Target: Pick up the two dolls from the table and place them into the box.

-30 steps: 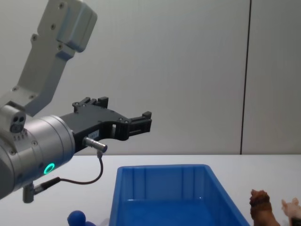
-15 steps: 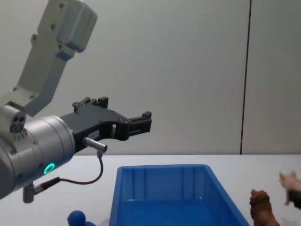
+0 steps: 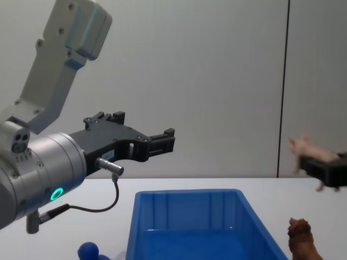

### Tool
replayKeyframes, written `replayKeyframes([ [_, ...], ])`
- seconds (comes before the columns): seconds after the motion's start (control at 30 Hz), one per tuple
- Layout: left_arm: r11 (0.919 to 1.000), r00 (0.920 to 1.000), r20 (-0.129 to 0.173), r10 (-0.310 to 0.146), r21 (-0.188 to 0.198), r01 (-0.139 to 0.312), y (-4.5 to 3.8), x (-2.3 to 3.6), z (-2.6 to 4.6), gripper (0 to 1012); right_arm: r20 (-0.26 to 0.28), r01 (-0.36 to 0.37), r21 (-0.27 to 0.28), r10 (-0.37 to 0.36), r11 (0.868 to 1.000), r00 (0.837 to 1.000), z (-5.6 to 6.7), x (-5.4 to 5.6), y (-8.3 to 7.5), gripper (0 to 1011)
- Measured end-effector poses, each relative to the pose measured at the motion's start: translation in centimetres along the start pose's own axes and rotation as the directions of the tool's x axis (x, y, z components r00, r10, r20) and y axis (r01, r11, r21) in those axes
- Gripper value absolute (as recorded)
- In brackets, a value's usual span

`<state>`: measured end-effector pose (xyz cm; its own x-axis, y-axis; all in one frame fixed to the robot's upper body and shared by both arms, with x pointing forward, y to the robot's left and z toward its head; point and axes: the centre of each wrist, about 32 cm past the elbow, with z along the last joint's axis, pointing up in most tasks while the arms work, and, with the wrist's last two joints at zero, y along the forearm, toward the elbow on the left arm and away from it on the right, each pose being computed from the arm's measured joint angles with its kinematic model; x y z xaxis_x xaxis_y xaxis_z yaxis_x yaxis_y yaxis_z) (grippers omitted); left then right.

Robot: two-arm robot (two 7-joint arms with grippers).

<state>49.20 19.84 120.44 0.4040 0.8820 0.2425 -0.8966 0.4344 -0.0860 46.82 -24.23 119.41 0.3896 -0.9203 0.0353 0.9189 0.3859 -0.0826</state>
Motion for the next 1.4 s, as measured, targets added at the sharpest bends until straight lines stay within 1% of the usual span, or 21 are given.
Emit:
replayKeyframes([
  [0.03,1.0000,1.0000,0.000,0.000,0.000,0.000,0.00,0.00,0.00,1003,0.001,-0.017,0.004,0.017,1.000,1.000,0.4,-0.2,0.3,361],
  [0.07,1.0000,1.0000,0.000,0.000,0.000,0.000,0.00,0.00,0.00,1003,0.001,-0.017,0.004,0.017,1.000,1.000,0.4,-0.2,0.3,361],
  [0.17,1.0000,1.0000,0.000,0.000,0.000,0.000,0.00,0.00,0.00,1003,0.000,-0.057,0.006,0.057,0.998,0.998,1.1,-0.7,1.1,361],
  [0.27,1.0000,1.0000,0.000,0.000,0.000,0.000,0.00,0.00,0.00,1003,-0.010,-0.107,-0.007,0.107,0.994,0.994,1.6,-1.5,2.2,361],
  [0.37,1.0000,1.0000,0.000,0.000,0.000,0.000,0.00,0.00,0.00,1003,-0.017,-0.133,-0.018,0.133,0.991,0.991,1.7,-1.9,2.8,361],
  [0.5,1.0000,1.0000,0.000,0.000,0.000,0.000,0.00,0.00,0.00,1003,-0.034,-0.185,-0.048,0.183,0.982,0.982,1.5,-3.0,4.0,361],
  [0.57,1.0000,1.0000,0.000,0.000,0.000,0.000,0.00,0.00,0.00,1003,-0.039,-0.198,-0.056,0.196,0.979,0.980,1.4,-3.3,4.4,362],
  [0.63,1.0000,1.0000,0.000,0.000,0.000,0.000,0.00,0.00,0.00,1003,-0.044,-0.219,-0.066,0.216,0.974,0.975,1.3,-3.8,4.8,406],
  [0.67,1.0000,1.0000,0.000,0.000,0.000,0.000,0.00,0.00,0.00,1003,-0.047,-0.230,-0.072,0.227,0.971,0.973,1.3,-4.1,5.1,474],
  [0.7,1.0000,1.0000,0.000,0.000,0.000,0.000,0.00,0.00,0.00,1003,-0.048,-0.236,-0.075,0.233,0.969,0.971,1.2,-4.3,5.2,491],
  [0.77,1.0000,1.0000,0.000,0.000,0.000,0.000,0.00,0.00,0.00,1003,-0.049,-0.244,-0.080,0.241,0.966,0.969,1.2,-4.5,5.4,535],
  [0.8,1.0000,1.0000,0.000,0.000,0.000,0.000,0.00,0.00,0.00,1003,-0.050,-0.249,-0.082,0.245,0.965,0.968,1.1,-4.6,5.5,597],
  [0.87,1.0000,1.0000,0.000,0.000,0.000,0.000,0.00,0.00,0.00,1003,-0.050,-0.258,-0.085,0.254,0.963,0.966,1.1,-4.9,5.7,617],
  [0.93,1.0000,1.0000,0.000,0.000,0.000,0.000,0.00,0.00,0.00,1003,-0.048,-0.260,-0.087,0.257,0.962,0.965,1.0,-5.0,5.8,719],
  [0.97,1.0000,1.0000,0.000,0.000,0.000,0.000,0.00,0.00,0.00,1003,-0.046,-0.262,-0.086,0.258,0.961,0.965,1.0,-5.1,5.8,738],
  [1.0,1.0000,1.0000,0.000,0.000,0.000,0.000,0.00,0.00,0.00,1003,-0.042,-0.261,-0.084,0.258,0.962,0.965,1.0,-5.2,5.9,750],
  [1.03,1.0000,1.0000,0.000,0.000,0.000,0.000,0.00,0.00,0.00,1003,-0.040,-0.260,-0.083,0.258,0.962,0.965,1.0,-5.2,5.9,812],
  [1.13,1.0000,1.0000,0.000,0.000,0.000,0.000,0.00,0.00,0.00,1003,-0.033,-0.253,-0.078,0.251,0.964,0.967,1.0,-5.2,5.8,865],
  [1.23,1.0000,1.0000,0.000,0.000,0.000,0.000,0.00,0.00,0.00,1003,-0.018,-0.230,-0.065,0.229,0.971,0.973,1.0,-5.1,5.4,962],
  [1.3,1.0000,1.0000,0.000,0.000,0.000,0.000,0.00,0.00,0.00,1003,-0.008,-0.212,-0.056,0.212,0.976,0.977,1.1,-4.9,5.1,1001],
  [1.4,1.0000,1.0000,0.000,0.000,0.000,0.000,0.00,0.00,0.00,1003,0.002,-0.190,-0.047,0.190,0.981,0.982,1.1,-4.7,4.6,1001],
])
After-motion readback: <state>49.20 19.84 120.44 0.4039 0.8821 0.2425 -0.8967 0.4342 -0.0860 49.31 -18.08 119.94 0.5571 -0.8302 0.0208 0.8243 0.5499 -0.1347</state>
